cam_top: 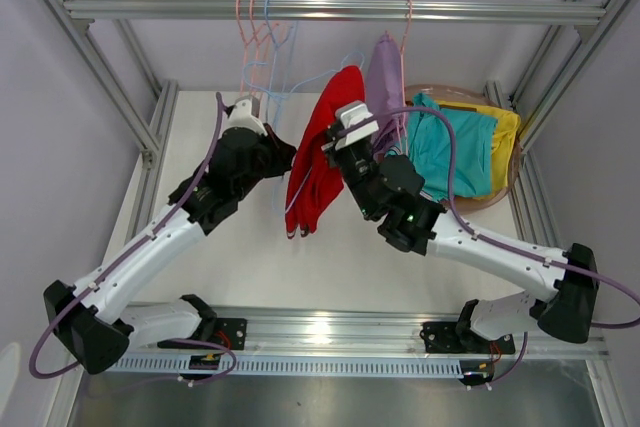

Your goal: Remove the trousers from the hanger

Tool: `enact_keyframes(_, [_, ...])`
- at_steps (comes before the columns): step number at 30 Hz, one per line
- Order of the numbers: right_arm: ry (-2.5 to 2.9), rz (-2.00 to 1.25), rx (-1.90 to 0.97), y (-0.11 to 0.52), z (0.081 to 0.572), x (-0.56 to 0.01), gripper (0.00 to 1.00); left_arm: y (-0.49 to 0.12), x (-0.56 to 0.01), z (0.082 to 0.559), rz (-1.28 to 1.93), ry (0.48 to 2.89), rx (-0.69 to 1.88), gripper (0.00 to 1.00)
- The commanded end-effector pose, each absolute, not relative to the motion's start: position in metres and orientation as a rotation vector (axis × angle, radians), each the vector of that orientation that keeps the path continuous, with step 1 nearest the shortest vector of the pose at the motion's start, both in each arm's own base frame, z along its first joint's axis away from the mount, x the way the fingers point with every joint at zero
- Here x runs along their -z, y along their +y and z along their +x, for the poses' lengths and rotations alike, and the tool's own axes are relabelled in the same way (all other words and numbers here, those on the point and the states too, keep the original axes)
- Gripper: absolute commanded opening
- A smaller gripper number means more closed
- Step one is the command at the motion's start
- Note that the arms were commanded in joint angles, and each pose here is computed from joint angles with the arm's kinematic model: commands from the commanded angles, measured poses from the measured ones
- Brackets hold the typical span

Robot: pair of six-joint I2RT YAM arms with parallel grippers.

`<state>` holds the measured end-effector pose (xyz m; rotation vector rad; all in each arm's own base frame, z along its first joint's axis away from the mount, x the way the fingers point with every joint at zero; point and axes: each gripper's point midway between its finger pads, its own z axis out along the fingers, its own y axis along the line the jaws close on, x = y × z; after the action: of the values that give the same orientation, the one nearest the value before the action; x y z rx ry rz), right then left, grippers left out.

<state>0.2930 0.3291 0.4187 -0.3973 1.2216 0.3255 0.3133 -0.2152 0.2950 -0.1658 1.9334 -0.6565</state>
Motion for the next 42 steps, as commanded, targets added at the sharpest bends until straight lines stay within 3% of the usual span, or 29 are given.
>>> enact_keyframes(1, [1.02,-0.222,-0.368,0.285,0.272,-0.544,0.0,-0.217,-0.312,0.322,-0.144,1.899,0.625,0.01])
enact_keyframes(8, [0.967,-0.171,-0.287,0.234,0.253,-0.616,0.0,-0.227,-0.303,0.323,-0.105,1.935,0.608,0.0])
enact_keyframes(16, [0.924,-0.109,-0.247,0.155,0.214,-0.651,0.0,-0.232,-0.303,0.319,-0.074,1.936,0.611,0.0])
enact_keyframes(28, [1.011,0.148,0.066,0.046,0.202,-0.609,0.0,-0.242,-0.304,0.313,-0.024,1.934,0.594,0.0])
enact_keyframes(42, [1.001,0.33,0.192,-0.045,0.176,-0.582,0.0,-0.254,-0.298,0.308,0.029,1.952,0.587,0.0])
